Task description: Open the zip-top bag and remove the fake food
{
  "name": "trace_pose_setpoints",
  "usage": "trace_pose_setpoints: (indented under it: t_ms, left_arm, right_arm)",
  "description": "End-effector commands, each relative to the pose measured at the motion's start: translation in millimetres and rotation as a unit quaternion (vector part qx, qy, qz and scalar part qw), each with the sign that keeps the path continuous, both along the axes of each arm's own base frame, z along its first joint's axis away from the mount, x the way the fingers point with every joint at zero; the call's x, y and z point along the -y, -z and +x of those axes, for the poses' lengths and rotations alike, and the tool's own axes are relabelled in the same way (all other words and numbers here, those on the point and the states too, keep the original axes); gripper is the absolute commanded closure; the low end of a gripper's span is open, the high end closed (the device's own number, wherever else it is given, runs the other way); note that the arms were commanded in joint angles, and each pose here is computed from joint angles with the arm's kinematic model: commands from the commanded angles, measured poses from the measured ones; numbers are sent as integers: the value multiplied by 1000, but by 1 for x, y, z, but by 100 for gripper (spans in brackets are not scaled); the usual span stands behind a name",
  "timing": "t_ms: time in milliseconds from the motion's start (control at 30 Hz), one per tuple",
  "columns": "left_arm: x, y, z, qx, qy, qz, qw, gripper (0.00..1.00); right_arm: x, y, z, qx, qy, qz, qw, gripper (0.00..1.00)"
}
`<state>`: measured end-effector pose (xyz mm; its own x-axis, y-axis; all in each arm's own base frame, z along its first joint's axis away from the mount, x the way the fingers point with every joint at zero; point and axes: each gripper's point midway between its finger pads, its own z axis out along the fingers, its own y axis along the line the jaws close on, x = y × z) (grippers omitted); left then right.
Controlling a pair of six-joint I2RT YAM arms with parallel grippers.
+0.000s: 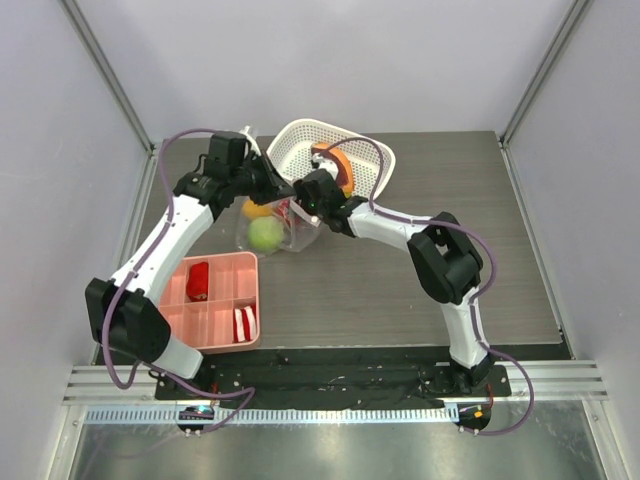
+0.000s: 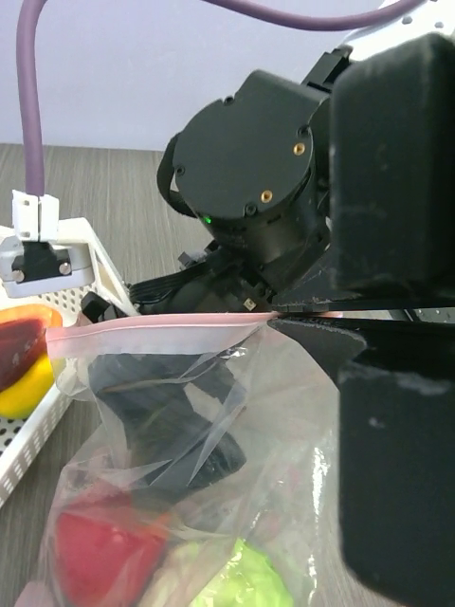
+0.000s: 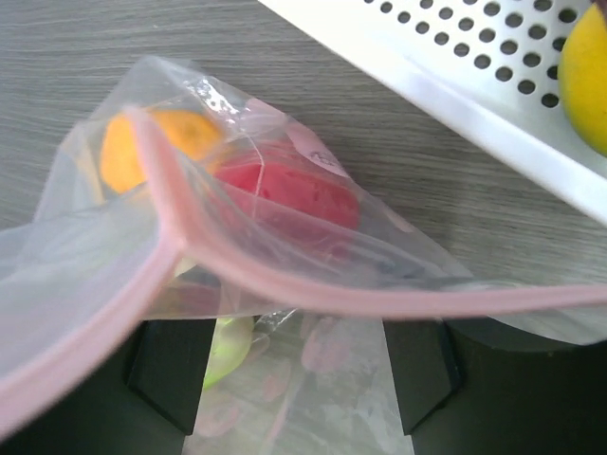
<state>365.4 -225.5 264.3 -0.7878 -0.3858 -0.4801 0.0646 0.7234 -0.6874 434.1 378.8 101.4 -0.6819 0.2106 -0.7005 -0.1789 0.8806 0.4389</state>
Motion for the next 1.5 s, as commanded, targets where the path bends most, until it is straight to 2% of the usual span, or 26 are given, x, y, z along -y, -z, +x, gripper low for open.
trace_pose_setpoints:
  t_ms: [0,100,233,400,533,767,833,933,967,1067,1233,1300,1333,1467]
  left_arm:
    - [5,-15,9,29,6,-8,1000,100]
    - [6,-15,9,29,5,-9,1000,100]
    - [5,-15,10,31,4,-5,1000,100]
    - [5,-5,8,22,3,2,1000,100]
    - [-1,-2,8,22,-7,15,1000,100]
    - [-26,7,8,26,-29,87,995,100]
    - [-38,12,5,9,-41,106,993,100]
    - [-63,11,11,1,-69,69,995,99]
    - [-81,13,14,-4,-94,65,993,99]
    - [-96,17,20,-5,-108,63,992,100]
    - [-117,65,42,-79,-136,97,983,100]
    - [-127,74,56,-84,-153,124,977,100]
    - [-129,94,64,-101,-152,137,974,100]
    - [-129,127,89,-138,-144,153,968,100]
  right_arm:
    - [-12,-7,20,39,7,36,999,27]
    - [-27,-6,18,57,-25,74,995,21]
    - [-27,-4,24,78,-11,89,993,14]
    - [-46,-5,31,74,-20,106,991,11]
    - [-54,7,30,71,-32,94,993,11]
    - [-55,7,35,79,-34,78,993,11]
    - [-57,5,35,83,-42,82,992,11]
    - [-60,4,31,66,-49,88,993,11]
    - [-60,5,29,62,-51,91,993,11]
    - [-69,-8,23,61,-83,111,988,11]
    - [-70,-18,26,65,-102,122,985,12]
    - [-70,-19,27,65,-107,125,984,12]
    - [-71,-18,26,62,-110,125,984,12]
    - [-71,-21,29,60,-115,118,985,12]
